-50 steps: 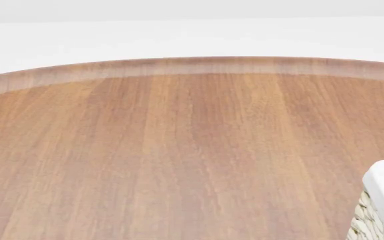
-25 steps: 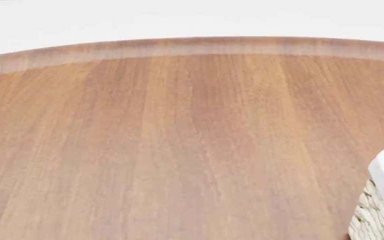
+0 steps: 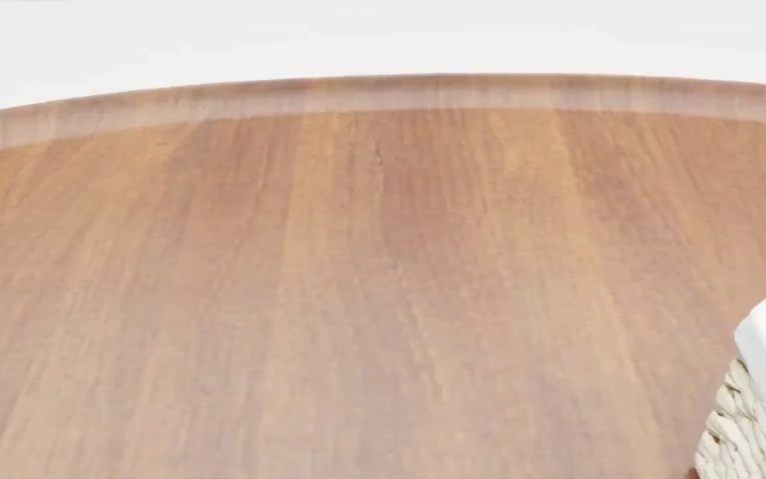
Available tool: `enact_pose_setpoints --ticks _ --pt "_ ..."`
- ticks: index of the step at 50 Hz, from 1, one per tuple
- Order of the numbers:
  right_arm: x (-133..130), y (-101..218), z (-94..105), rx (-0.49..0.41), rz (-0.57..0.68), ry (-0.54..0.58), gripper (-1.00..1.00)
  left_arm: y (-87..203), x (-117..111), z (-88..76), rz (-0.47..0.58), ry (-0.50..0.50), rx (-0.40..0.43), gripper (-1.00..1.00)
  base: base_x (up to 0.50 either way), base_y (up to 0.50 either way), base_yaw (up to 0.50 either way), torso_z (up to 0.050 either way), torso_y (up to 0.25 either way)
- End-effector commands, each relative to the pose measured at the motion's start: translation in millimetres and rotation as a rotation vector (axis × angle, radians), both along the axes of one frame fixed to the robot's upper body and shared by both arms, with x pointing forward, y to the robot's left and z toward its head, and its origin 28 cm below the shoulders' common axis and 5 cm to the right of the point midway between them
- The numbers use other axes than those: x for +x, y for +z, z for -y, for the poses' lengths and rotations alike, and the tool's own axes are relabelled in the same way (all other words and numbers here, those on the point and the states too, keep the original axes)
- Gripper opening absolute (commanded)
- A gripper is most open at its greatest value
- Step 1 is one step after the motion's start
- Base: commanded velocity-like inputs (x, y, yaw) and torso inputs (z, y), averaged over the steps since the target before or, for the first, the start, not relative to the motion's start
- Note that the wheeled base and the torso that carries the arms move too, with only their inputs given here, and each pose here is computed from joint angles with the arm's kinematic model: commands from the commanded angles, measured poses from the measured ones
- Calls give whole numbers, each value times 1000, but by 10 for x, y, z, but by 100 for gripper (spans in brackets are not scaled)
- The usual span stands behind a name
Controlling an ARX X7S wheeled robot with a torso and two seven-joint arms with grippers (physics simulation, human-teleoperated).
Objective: Pick the milk and place it in the basket.
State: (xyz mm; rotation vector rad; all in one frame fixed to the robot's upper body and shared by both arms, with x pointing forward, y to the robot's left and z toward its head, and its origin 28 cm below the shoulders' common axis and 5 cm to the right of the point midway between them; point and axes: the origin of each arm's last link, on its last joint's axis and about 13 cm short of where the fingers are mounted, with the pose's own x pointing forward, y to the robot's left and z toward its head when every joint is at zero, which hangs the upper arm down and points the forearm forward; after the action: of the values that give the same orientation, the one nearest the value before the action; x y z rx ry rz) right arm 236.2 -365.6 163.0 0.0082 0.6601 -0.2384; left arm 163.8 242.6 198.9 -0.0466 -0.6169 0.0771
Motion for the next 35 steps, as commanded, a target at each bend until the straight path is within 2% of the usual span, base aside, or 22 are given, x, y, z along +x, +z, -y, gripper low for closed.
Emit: enact_pose_setpoints --ticks 1,22,35 --pt "-11 -114 15 -44 -43 -6 100 18 11 -8 25 6 3 100 0 0 0 0 -10" --pt "-22 -82 8 -54 -32 1 100 18 14 -11 27 8 2 100 0 0 0 -1 -1" --pt "-63 234 -27 -100 61 20 100 6 15 -11 23 11 2 100 0 0 0 0 -1"
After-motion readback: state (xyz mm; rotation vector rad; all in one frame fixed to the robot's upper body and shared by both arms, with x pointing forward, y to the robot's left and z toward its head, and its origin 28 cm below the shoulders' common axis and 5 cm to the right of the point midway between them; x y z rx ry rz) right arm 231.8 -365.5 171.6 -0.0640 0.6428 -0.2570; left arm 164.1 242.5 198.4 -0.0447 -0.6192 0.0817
